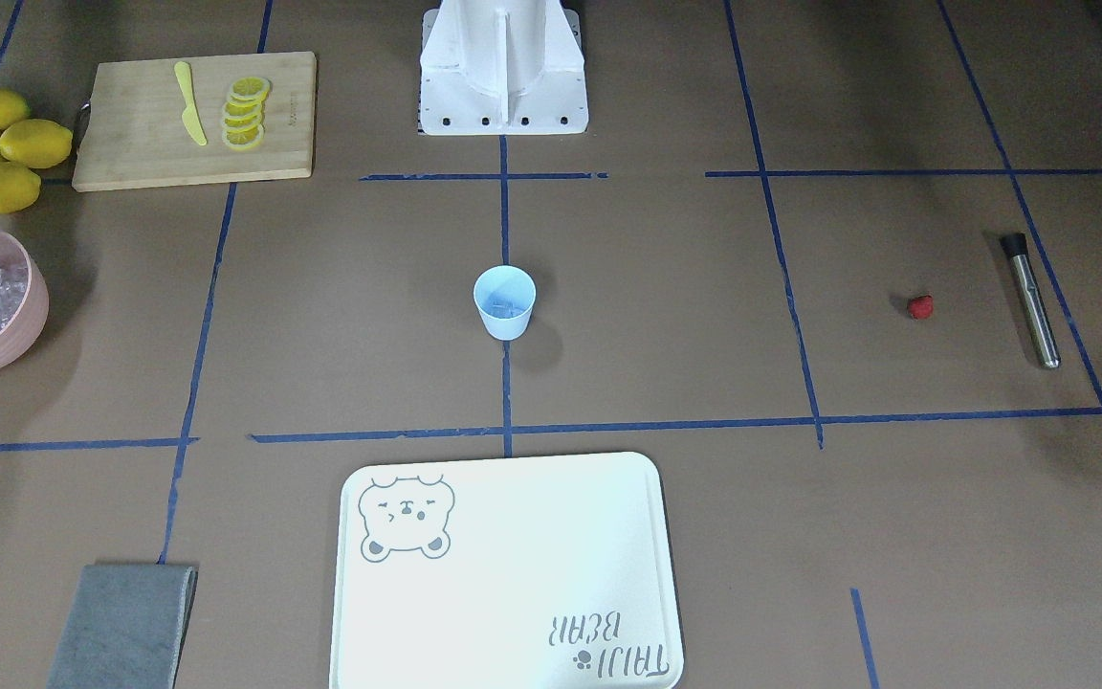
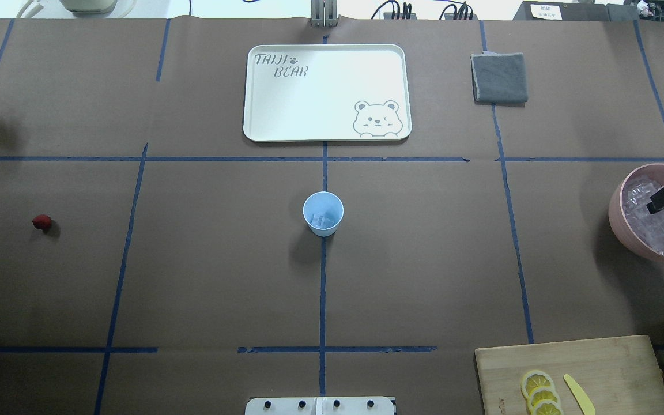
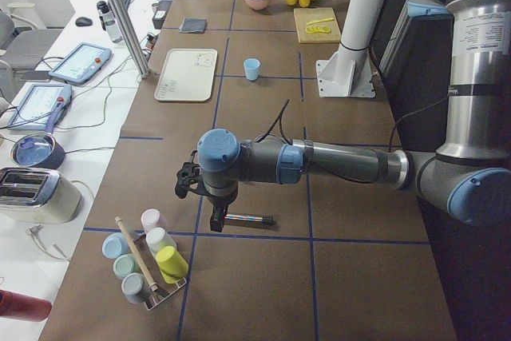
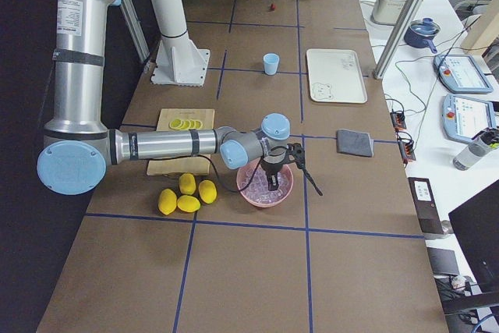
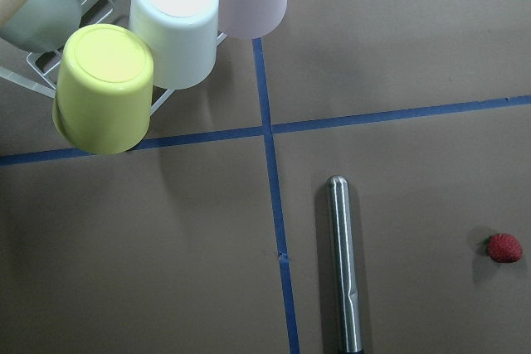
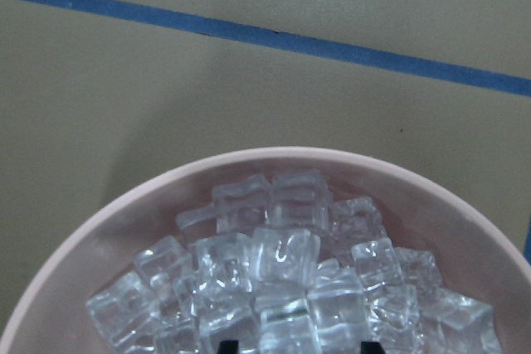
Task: Mash ice and strawberries in cup
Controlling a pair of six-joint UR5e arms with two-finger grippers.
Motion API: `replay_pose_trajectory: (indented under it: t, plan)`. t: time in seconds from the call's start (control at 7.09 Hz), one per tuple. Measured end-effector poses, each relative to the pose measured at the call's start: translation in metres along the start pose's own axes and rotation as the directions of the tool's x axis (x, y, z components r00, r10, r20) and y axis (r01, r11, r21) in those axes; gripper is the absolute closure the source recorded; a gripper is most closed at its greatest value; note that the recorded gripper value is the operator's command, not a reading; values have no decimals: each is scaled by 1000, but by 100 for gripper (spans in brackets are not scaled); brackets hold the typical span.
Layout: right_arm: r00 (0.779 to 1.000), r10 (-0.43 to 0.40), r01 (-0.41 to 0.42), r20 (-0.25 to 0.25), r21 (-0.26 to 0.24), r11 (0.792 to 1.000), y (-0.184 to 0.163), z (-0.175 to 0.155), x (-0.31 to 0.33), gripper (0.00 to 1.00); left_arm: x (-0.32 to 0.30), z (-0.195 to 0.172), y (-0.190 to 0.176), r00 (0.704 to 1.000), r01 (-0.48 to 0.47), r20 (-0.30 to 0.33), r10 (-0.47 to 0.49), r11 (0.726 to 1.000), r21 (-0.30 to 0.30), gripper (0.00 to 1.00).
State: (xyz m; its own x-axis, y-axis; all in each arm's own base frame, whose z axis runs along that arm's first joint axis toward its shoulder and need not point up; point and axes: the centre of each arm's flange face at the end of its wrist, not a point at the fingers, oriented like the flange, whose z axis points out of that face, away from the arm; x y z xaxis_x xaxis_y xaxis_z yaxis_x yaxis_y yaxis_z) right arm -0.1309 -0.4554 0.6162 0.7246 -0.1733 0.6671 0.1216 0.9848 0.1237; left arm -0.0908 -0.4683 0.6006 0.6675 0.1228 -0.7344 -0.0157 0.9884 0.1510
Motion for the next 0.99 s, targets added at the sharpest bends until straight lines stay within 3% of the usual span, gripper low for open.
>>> replay_pose_trajectory:
  t: [0.56,0.99]
  plan:
    - [1000,-11,11,8,14,1000,4,-10,-5,100,0,0,0,1000,0,0,0,1000,0,0]
    - [1000,-12,12,18,38,999,8,-70,-45,100,0,0,0,1000,1,0,-1,1000,0,0]
